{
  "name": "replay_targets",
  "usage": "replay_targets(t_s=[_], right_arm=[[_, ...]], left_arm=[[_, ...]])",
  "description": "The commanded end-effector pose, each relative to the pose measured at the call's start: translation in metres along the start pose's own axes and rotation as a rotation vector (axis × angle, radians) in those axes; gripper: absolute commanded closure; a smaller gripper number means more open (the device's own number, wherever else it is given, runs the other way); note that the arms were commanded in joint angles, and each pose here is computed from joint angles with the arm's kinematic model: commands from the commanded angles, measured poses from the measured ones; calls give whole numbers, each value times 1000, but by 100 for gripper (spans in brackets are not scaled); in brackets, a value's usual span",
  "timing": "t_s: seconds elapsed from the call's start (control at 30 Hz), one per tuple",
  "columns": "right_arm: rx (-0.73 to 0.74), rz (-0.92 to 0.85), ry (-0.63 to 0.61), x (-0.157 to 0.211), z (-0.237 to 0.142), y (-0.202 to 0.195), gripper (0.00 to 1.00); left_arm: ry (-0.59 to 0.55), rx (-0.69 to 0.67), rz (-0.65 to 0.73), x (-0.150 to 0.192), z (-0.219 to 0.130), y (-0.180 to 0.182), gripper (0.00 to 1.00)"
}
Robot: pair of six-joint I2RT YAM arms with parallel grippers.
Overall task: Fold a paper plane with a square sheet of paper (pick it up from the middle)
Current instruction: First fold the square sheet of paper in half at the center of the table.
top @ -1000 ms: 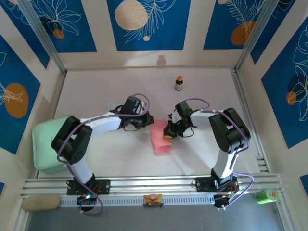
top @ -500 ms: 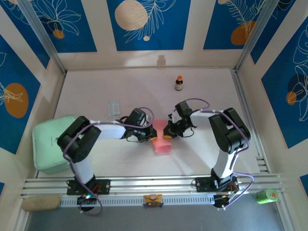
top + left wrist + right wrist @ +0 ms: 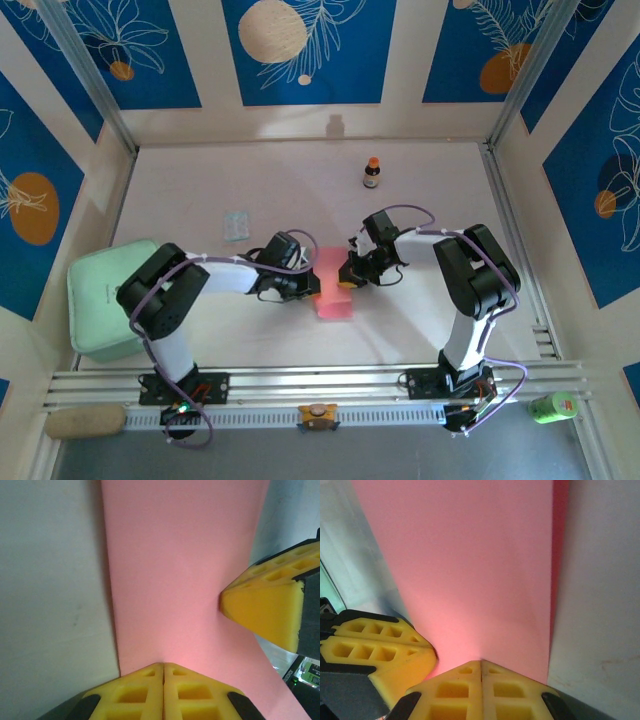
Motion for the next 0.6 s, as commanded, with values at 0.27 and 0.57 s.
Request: replay_targets(t_s=[0.27,0.57], right_arm=[[108,73,48,18,5,-22,100],[107,75,55,19,5,-22,100]], left_arm=[[-11,172,-32,2,-12,-36,89],[53,105,-82,24,9,10,90]])
Point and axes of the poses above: each hand's point on the last joint's axis, 136 mm out from that joint toward the fingers, its own z axis out along the fingers, its own y axis along the line the jaws close on, x = y × z, the point moved 6 cm from there along -z, back along the fingers, and after that the axes turned 5 degrees about -z, right-handed, at the moved point
